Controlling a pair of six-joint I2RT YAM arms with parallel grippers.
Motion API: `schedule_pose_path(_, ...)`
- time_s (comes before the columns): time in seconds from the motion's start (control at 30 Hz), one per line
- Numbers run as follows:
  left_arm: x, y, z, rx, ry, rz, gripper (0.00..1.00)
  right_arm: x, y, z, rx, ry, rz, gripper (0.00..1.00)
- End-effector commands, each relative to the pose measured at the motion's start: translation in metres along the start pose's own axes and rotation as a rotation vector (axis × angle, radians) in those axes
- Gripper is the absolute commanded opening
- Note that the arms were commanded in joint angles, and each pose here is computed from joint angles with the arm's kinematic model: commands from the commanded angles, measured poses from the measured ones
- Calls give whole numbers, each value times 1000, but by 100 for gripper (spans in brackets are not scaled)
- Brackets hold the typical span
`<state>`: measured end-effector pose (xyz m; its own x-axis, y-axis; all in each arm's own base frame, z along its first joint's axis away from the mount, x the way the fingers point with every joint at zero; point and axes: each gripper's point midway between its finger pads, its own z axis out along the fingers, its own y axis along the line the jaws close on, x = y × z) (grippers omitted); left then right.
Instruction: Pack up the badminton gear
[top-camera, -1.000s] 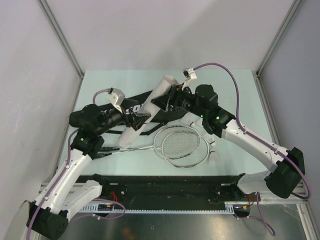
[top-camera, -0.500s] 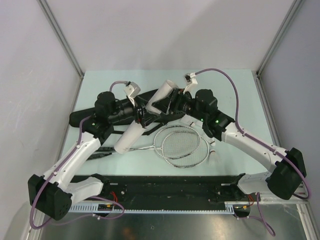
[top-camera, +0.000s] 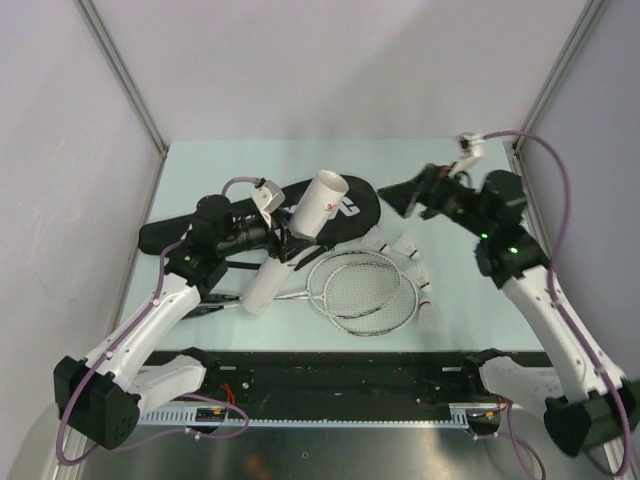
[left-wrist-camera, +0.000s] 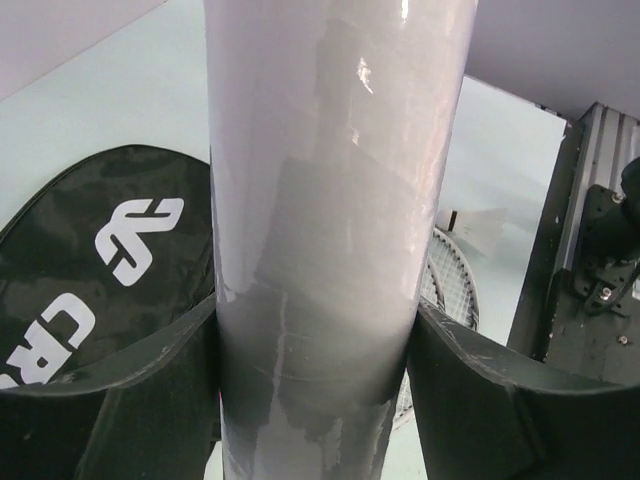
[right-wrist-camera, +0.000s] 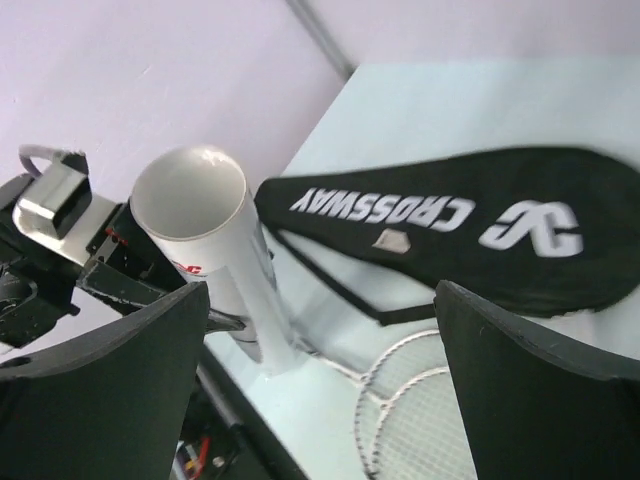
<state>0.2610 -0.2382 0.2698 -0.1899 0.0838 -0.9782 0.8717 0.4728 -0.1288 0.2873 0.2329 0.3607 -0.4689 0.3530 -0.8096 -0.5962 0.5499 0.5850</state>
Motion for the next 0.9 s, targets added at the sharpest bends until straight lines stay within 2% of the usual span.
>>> schedule_pose_path(0.0,-10,-9,-7,58,-47,197,43,-10,26,-48,-114,18,-139,100)
schedule_pose_path(0.13,-5,-11,-7,79,-43,231,36,-29,59,-51,-214,9,-160,100)
schedule_pose_path(0.27,16,-26,-9,161,-7,209,36,-21,74,-42,-294,82,-158,81)
schedule_pose_path(0.3,20,-29,-10,185,-2,207,35,-18,78,-42,-310,95,-167,72)
schedule_pose_path(0.47,55,-47,-7,254,49,226,33,2,90,-28,-334,145,-231,48)
schedule_pose_path(0.6,69,-55,-3,253,82,267,29,21,98,-23,-353,209,-220,45)
schedule_pose_path(0.87,73,-56,0,247,105,274,23,60,68,-22,-175,322,-216,46)
